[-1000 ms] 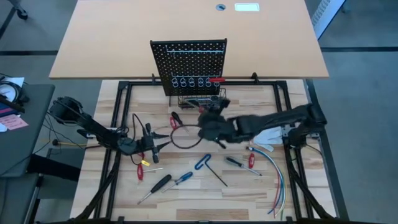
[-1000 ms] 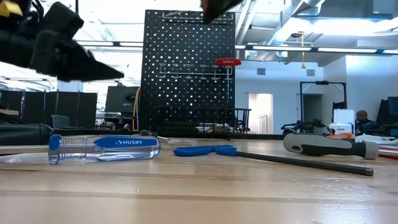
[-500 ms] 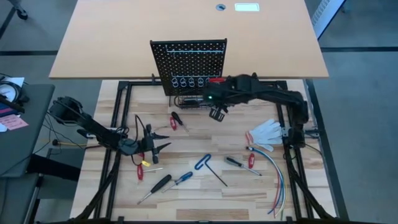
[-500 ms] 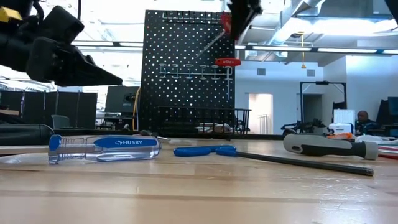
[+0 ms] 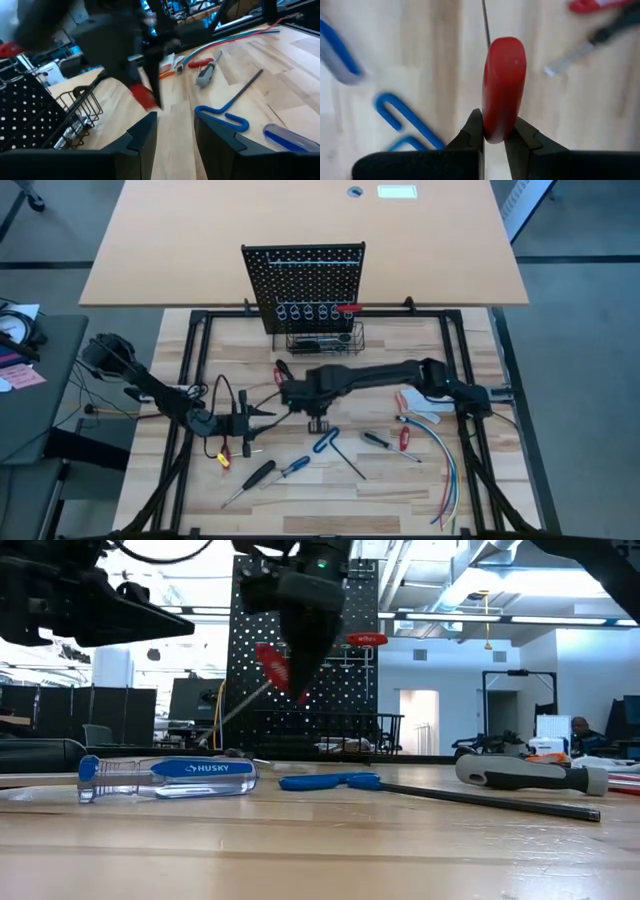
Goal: Hang tools onto peg board
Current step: Hang the red Allen wrench on the pegboard
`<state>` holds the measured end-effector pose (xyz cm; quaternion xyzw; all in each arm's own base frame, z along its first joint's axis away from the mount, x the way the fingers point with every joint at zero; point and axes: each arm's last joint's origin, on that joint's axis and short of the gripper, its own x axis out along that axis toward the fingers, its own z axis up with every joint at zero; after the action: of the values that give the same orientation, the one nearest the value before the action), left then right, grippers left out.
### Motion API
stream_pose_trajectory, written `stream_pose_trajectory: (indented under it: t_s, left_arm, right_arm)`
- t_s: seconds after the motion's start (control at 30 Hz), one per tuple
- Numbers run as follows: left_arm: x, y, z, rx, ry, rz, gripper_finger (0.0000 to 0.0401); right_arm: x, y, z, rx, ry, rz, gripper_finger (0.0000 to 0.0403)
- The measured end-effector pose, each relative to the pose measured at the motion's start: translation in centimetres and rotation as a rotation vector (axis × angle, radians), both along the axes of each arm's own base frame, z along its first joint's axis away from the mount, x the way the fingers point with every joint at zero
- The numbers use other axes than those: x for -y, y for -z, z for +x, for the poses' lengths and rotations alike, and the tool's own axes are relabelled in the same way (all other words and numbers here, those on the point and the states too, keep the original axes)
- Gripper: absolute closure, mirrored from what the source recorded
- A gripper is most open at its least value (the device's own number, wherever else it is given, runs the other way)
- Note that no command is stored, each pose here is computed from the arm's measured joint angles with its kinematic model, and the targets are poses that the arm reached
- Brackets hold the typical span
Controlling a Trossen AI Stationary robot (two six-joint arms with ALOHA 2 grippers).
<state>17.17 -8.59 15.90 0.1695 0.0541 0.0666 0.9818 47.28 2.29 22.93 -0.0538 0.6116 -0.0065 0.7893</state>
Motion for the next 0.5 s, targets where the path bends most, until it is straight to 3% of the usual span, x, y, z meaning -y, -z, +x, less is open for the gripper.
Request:
stream_pose_trajectory:
  t_s: [0.3, 0.5]
  left_arm:
    - [-1.3, 0.9, 0.6, -0.065, -0.017, -0.116, 0.0232]
    - [-1.8, 1.0, 0.8, -0.072, -0.064, -0.139, 0.0237]
  right_arm:
    - [-0.6, -0.9, 2.1, 0.24, -0.009, 0.014, 0.036]
    - [-0.6, -1.0, 2.2, 0.256, -0.011, 0.013, 0.036]
